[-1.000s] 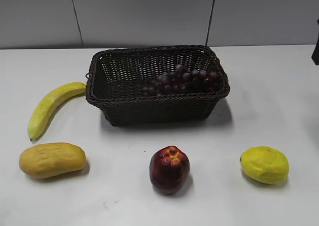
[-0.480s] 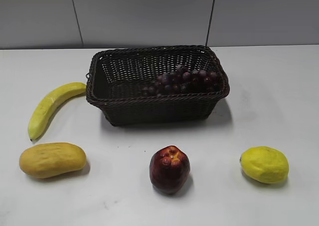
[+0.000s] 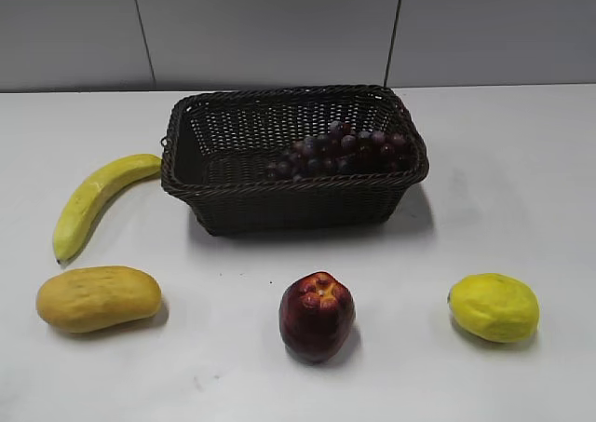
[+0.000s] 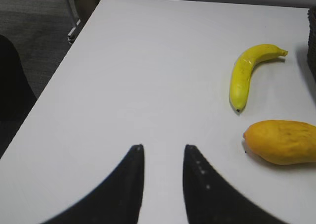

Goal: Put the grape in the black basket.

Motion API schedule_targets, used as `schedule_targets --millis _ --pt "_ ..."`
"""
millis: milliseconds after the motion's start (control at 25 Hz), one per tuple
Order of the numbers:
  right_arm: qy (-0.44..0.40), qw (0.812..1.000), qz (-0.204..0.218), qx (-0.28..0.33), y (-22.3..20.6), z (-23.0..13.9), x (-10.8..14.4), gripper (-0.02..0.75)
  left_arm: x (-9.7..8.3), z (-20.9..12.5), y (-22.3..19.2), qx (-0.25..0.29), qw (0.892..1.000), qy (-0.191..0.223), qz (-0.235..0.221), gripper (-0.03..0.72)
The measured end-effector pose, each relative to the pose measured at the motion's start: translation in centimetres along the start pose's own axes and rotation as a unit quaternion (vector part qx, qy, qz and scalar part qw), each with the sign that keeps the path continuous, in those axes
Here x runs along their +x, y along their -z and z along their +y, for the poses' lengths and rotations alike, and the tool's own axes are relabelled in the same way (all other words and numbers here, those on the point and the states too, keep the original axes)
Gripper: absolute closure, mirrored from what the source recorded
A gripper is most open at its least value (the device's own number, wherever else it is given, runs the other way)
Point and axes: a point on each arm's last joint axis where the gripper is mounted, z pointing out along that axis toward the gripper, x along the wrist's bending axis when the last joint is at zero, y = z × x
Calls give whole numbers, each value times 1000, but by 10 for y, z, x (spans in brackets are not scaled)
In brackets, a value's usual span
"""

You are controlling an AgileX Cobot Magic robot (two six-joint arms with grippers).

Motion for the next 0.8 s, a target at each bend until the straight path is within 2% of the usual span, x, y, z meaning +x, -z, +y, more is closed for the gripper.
schedule_targets --millis 240,440,800 --pt "8 990 -13 -142 33 -25 6 178 0 0 0 0 1000 0 0 470" --pt "20 970 -22 -243 55 -50 11 178 0 0 0 0 1000 0 0 470" --pt "35 929 -31 -368 72 -88 16 179 0 0 0 0 1000 0 0 470"
